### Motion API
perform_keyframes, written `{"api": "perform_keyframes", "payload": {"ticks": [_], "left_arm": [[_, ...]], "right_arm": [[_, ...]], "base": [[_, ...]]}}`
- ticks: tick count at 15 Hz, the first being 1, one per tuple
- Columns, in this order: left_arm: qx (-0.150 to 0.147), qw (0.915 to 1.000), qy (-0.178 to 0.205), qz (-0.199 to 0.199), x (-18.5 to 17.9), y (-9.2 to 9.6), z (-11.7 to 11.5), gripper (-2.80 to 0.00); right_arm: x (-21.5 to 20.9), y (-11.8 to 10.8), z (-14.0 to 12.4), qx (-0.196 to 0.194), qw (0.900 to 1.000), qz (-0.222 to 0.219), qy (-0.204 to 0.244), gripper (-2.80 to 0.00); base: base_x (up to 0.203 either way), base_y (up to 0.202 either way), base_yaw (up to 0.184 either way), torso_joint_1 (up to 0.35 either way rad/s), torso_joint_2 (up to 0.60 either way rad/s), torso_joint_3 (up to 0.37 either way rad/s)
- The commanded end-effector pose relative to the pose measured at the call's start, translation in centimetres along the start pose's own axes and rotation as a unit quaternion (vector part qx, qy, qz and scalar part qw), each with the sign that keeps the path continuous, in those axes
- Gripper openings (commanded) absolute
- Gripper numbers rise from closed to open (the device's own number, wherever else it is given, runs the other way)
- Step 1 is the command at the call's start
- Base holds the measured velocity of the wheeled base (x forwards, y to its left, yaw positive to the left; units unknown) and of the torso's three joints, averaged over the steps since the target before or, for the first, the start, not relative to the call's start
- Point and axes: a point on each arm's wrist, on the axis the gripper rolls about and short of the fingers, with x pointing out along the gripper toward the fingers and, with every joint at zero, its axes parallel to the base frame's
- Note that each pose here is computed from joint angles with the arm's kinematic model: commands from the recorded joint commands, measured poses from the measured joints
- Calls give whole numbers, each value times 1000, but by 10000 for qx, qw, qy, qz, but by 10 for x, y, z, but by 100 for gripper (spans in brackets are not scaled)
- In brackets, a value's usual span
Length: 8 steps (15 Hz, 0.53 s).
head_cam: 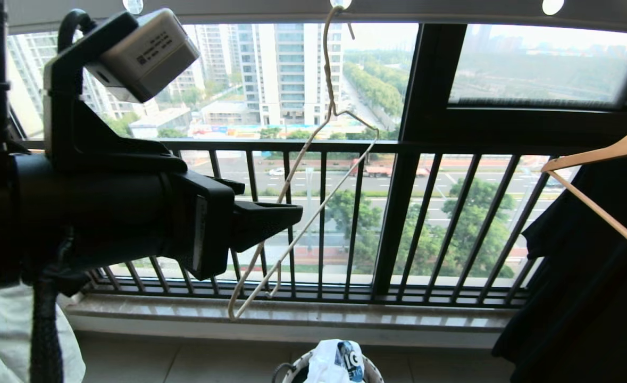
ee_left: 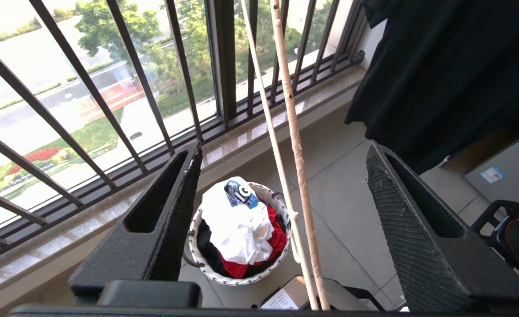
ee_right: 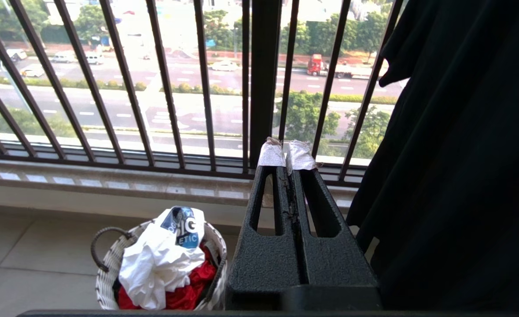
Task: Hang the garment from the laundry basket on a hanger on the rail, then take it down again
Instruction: Pick up the clothes rack on the clothesline
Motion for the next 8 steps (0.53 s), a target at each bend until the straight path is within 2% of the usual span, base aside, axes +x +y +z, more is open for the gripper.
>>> {"api": "perform_keyframes", "payload": {"ticks": [1,5,7,8], "left_arm": [[31,9998,184,31,21,-3,-1,0],[93,9998,178,98,44,-8,10,0],[284,9981,282,476,59,-8,7,0],[332,9976,286,527,63,-8,8,0]], "right_arm": [[0,0,0,-2,10000,0,5,-280],[0,0,0,-2,10000,0,5,-280],[0,0,0,-2,10000,0,5,-280],[0,0,0,-2,10000,0,5,-280]], "base": [[0,0,0,0,0,0],[0,0,0,0,0,0],[0,0,0,0,0,0],[0,0,0,0,0,0]]}}
